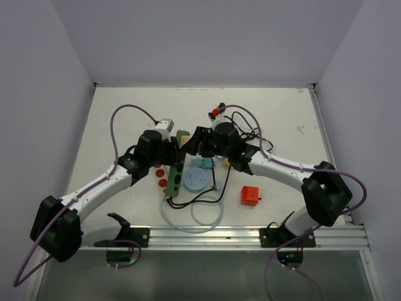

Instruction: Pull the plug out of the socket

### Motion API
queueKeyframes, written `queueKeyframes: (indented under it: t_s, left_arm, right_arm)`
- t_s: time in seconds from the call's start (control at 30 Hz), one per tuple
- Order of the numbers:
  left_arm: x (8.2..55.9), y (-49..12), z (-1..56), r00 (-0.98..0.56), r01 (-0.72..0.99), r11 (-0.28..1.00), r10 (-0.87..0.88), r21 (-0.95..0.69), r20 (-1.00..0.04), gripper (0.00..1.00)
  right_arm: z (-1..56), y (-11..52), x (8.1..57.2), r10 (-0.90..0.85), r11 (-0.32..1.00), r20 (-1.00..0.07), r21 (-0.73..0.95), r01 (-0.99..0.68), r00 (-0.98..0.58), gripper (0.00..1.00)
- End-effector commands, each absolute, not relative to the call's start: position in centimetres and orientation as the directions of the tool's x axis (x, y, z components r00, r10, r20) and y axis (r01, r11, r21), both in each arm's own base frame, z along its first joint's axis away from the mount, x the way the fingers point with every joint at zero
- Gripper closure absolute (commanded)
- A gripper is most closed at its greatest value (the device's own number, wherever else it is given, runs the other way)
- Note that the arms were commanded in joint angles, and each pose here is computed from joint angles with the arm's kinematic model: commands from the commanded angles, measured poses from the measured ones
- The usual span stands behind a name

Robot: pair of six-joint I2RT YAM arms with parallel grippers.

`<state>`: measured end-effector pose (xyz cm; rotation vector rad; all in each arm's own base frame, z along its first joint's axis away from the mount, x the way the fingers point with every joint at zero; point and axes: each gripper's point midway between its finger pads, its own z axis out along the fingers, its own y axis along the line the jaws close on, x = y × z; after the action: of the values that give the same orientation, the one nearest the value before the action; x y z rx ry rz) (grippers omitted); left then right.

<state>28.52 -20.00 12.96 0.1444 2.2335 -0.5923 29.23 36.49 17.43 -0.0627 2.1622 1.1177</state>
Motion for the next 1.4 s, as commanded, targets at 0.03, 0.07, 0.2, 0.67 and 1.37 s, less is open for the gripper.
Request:
queueKeyframes:
  t_s: [0.03, 0.07, 0.2, 0.67, 1.37]
  left_arm:
    - [30.1, -17.6, 12.6, -0.640, 0.183, 0.936, -0.118, -0.300, -0.759, 1.00]
    - [29.8, -17.7, 12.3, -0.643, 0.189, 0.930, -0.125, -0.315, -0.755, 1.00]
    - [29.3, -18.4, 13.5, -0.629, 0.257, 0.870, -0.180, -0.421, -0.756, 1.00]
    - [31.9, -15.5, 14.0, -0.600, 0.208, 0.831, -0.308, -0.516, -0.738, 1.00]
    - [32.1, -13.6, 10.2, -0.640, -0.067, 0.991, -0.132, -0.116, -0.757, 1.00]
  right_arm:
    - [20.6, 36.2, 28.4, 0.240, 0.624, -0.665, 0.663, -0.413, -0.707, 1.00]
    - [20.8, 36.1, 28.5, 0.247, 0.618, -0.668, 0.667, -0.417, -0.702, 1.00]
    - [21.4, 33.9, 29.8, 0.334, 0.566, -0.619, 0.735, -0.374, -0.711, 1.00]
    - [20.8, 31.2, 31.0, 0.339, 0.567, -0.572, 0.757, -0.323, -0.747, 1.00]
    - [21.8, 30.6, 30.4, 0.298, 0.682, -0.620, 0.671, -0.293, -0.725, 1.00]
